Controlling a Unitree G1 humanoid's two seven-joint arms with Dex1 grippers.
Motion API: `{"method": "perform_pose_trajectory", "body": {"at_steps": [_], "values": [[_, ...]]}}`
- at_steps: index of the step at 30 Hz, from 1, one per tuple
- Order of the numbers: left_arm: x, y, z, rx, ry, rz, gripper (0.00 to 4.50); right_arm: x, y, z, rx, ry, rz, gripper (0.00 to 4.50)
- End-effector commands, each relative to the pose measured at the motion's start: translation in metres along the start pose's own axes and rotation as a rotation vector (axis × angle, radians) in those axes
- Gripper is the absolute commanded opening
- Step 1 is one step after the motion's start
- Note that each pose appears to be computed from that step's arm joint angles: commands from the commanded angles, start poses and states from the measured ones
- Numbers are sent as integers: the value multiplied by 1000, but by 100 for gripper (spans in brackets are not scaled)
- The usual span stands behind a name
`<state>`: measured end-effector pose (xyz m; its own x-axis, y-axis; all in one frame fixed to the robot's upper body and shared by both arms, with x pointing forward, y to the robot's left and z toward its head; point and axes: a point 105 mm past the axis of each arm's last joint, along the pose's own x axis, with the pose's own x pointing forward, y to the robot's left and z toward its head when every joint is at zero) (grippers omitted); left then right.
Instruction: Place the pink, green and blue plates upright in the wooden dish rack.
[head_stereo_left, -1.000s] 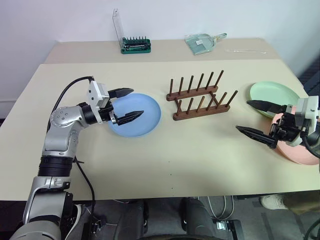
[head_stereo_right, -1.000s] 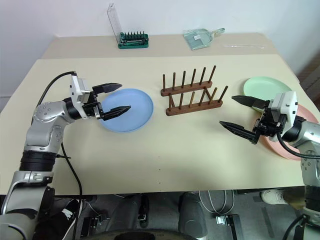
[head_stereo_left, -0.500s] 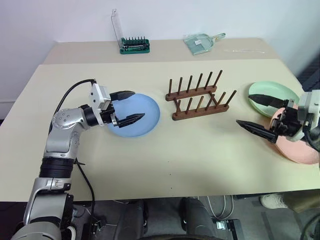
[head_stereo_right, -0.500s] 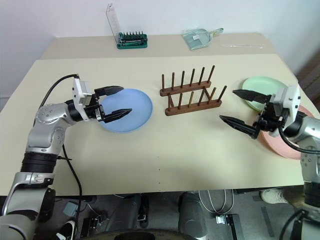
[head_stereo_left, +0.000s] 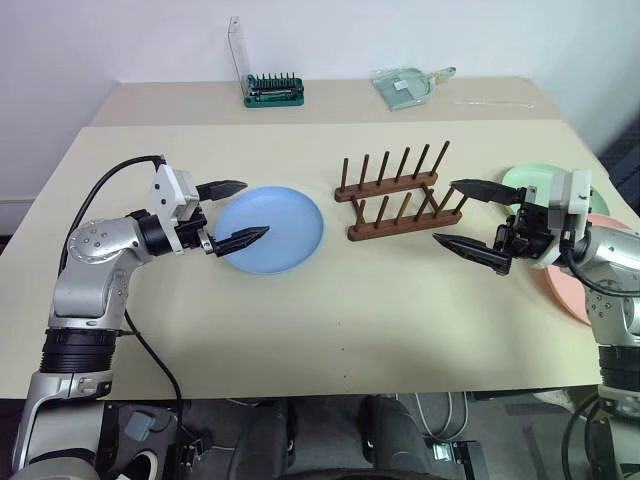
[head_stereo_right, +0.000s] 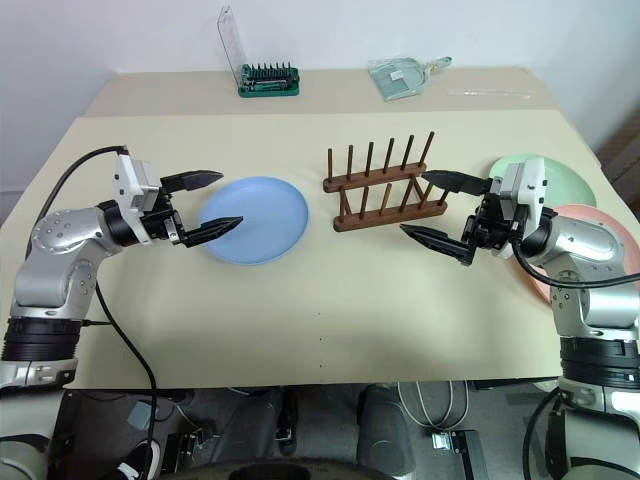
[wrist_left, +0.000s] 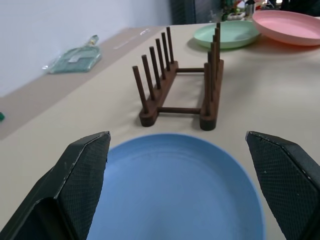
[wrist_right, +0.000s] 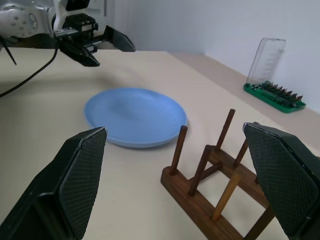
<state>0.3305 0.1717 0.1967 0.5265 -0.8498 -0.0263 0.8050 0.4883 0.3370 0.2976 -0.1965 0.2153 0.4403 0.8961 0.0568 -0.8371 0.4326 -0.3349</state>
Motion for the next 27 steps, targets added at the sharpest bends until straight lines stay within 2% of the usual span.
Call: {"method": "perform_pose_trajectory", "body": {"at_steps": [1, 6, 15, 21, 27], "values": [[9, 4, 12, -22, -22, -4, 450, 8, 2, 11, -48, -43, 4, 445], [43, -4, 12, -116, 49, -86, 450, 7, 6, 14, -58, -60, -27, 445], [100, -32, -19, -21, 285, -197, 450, -2, 20, 7, -51, -51, -82, 445], [142, -32, -20, 30, 285, -75, 450, -4, 25, 2, -58, -63, -136, 445], [161, -53, -38, -33, 327, -133, 450, -6, 27, 0, -62, -60, -159, 445]]}}
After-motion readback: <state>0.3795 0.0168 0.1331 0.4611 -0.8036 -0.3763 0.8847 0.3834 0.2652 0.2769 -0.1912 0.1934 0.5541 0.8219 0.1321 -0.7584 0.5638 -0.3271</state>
